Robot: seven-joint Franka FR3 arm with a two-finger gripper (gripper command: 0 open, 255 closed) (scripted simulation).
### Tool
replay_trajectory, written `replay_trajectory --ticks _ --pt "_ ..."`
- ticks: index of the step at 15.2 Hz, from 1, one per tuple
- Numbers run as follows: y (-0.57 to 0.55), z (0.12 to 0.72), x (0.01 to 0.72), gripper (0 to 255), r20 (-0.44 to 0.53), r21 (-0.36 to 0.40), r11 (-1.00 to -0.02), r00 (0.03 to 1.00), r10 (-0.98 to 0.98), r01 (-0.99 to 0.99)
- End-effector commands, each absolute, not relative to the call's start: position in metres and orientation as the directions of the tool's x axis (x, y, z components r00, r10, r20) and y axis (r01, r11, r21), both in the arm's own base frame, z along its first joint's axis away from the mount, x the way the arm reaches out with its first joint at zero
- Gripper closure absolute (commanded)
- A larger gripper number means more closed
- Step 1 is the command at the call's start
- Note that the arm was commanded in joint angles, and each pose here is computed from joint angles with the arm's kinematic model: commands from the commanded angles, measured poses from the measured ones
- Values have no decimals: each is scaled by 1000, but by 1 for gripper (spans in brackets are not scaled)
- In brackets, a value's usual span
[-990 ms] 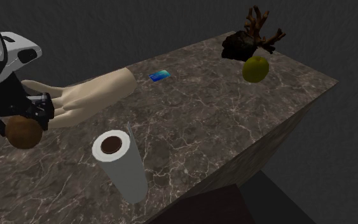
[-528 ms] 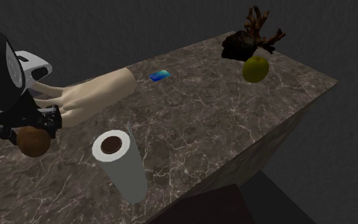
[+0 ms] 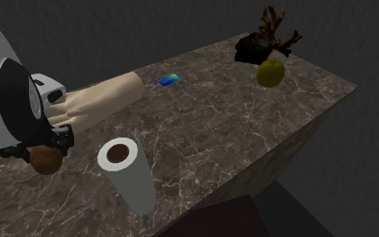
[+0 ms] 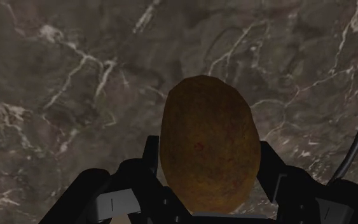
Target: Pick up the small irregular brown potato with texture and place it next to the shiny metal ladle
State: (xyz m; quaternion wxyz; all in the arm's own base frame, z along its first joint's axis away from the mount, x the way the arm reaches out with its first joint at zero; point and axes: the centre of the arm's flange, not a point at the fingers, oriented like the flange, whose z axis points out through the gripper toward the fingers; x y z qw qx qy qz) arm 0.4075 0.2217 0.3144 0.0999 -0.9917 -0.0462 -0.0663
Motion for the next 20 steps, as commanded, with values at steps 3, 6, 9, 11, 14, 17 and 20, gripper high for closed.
replay_trajectory --ticks 3,6,9,11,14,17,20 --pt "222 303 407 255 141 -192 -976 987 78 105" --pt "222 303 407 255 141 -192 -976 987 78 105" --pt "222 303 407 0 141 -192 -976 987 78 105" --pt "222 303 407 0 141 -192 -976 987 78 105" --pt "222 303 407 0 141 -192 -976 987 78 105" --pt "213 341 402 0 141 -192 -976 987 78 105" --pt "211 351 401 0 141 -192 -976 987 78 105"
